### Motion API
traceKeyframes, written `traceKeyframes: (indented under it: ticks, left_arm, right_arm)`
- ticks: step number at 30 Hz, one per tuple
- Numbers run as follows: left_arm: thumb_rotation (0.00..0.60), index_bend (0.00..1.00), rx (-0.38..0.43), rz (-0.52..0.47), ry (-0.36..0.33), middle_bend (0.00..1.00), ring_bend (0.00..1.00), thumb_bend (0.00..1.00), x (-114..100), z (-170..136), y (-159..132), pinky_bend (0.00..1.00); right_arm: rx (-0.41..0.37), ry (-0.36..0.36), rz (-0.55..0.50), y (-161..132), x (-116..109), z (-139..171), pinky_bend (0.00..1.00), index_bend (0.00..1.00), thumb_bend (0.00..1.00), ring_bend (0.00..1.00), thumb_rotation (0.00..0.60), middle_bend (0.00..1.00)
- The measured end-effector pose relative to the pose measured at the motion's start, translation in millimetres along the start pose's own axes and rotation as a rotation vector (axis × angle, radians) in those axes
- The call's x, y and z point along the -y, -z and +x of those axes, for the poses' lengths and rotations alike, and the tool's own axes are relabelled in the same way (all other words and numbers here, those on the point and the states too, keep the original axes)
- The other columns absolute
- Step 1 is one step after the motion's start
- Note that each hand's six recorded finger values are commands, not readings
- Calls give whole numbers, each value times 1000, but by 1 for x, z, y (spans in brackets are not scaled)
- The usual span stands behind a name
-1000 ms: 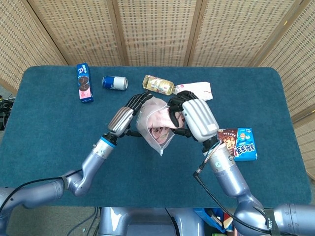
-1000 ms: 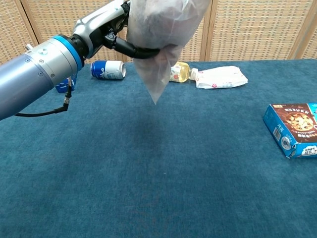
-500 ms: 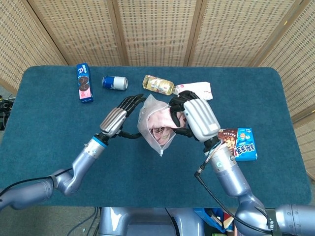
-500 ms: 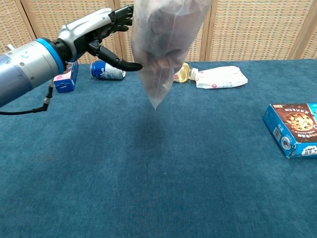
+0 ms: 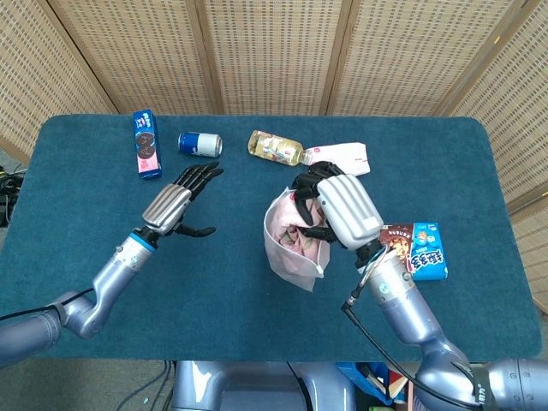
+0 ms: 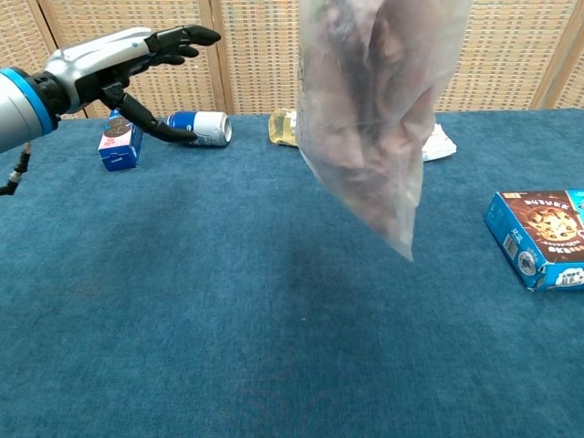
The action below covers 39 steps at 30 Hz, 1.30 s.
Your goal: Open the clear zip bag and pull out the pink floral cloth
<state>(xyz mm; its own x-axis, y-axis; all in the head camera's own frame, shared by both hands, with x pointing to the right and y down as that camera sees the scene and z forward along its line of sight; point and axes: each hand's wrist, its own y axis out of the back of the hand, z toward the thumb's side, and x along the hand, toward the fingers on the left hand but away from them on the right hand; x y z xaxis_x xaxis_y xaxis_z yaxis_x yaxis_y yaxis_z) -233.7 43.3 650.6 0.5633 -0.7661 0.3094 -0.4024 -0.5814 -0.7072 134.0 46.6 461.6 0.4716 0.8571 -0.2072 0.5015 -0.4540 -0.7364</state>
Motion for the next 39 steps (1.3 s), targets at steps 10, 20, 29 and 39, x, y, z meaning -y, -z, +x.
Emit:
traceKeyframes:
  ticks: [10,20,29,39]
  left_arm:
    - [600,0,-53,86,135,0,0,209,6,-5,18,0]
    - [600,190,-36,179,153,0,0,209,-10,5,13,0]
    - [600,305,-18,167,219,0,0,210,-3,7,-3,0]
    - [600,305,-20,143,247,0,0,209,9,7,-8,0]
  right_arm:
    - [-62,-63,36,-12,5,4,229,785,822,425,600,519]
    - [-163,-132,94,-37,16,11,229,785,823,425,600,518]
    - [-206,-162,119,-55,27,13,229,785,824,425,600,517]
    - [-186,-169,117,-56,31,8,229,785,823,425,600,516]
